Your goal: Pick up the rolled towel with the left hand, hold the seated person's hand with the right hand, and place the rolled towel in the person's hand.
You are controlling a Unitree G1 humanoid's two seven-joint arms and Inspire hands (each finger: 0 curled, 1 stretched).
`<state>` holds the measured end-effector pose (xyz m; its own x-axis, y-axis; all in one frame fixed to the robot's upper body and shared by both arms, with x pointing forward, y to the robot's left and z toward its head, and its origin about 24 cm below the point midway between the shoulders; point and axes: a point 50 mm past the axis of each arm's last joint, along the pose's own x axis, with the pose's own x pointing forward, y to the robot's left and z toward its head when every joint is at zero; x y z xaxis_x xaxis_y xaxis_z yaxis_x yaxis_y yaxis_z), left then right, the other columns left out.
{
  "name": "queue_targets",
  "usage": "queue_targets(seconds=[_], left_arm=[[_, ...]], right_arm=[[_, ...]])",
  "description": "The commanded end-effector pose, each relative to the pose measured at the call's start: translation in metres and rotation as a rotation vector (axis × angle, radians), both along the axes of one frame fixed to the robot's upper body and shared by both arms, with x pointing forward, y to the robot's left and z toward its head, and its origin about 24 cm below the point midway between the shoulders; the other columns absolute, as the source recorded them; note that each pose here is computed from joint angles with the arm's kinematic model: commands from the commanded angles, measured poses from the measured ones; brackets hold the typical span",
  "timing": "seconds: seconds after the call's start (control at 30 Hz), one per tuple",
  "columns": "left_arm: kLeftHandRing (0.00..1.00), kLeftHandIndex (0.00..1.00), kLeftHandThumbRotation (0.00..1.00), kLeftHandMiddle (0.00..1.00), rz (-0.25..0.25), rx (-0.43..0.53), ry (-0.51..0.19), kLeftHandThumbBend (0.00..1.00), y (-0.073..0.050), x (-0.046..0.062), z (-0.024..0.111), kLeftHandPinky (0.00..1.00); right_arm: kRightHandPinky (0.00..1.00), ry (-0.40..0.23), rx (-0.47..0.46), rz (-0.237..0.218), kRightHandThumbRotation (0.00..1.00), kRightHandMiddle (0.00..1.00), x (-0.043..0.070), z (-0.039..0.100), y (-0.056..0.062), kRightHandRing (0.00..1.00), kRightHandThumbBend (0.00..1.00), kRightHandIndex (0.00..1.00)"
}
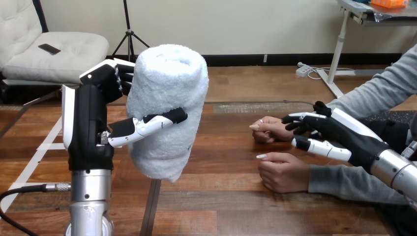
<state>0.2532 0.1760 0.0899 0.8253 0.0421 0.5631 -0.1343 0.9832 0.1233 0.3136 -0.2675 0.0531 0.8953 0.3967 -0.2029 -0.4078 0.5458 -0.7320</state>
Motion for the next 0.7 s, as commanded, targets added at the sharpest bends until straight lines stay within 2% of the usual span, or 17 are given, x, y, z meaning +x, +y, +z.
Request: queue_targets(seconds=[0.0,0.37,0.57,0.67], left_arm=[[0.33,0.40,0.00,0.38,-0.001,-0.038,-0.120,0.73,-0.001,0.009,0.024,0.29],[0.33,0.40,0.00,0.38,0.008,-0.054,-0.112,0.73,-0.001,0.008,0.023,0.29],[0.33,0.40,0.00,0.38,0.006,-0.053,-0.106,0.73,-0.002,0.008,0.023,0.29],[0.33,0.40,0.00,0.38,0.004,-0.045,-0.109,0.72,-0.001,0.008,0.023,0.29]], right_arm=[[0.72,-0.116,-0.038,-0.005,0.91,0.87,0.021,0.038,-0.002,0.84,1.00,0.87],[0.74,-0.073,-0.076,-0.009,0.98,0.89,0.020,0.031,-0.006,0.86,1.00,0.90],[0.77,-0.037,-0.094,-0.030,0.95,0.90,0.020,0.028,-0.009,0.88,1.00,0.91],[0.77,-0.026,-0.095,-0.038,0.90,0.91,0.020,0.027,-0.010,0.89,1.00,0.91]])
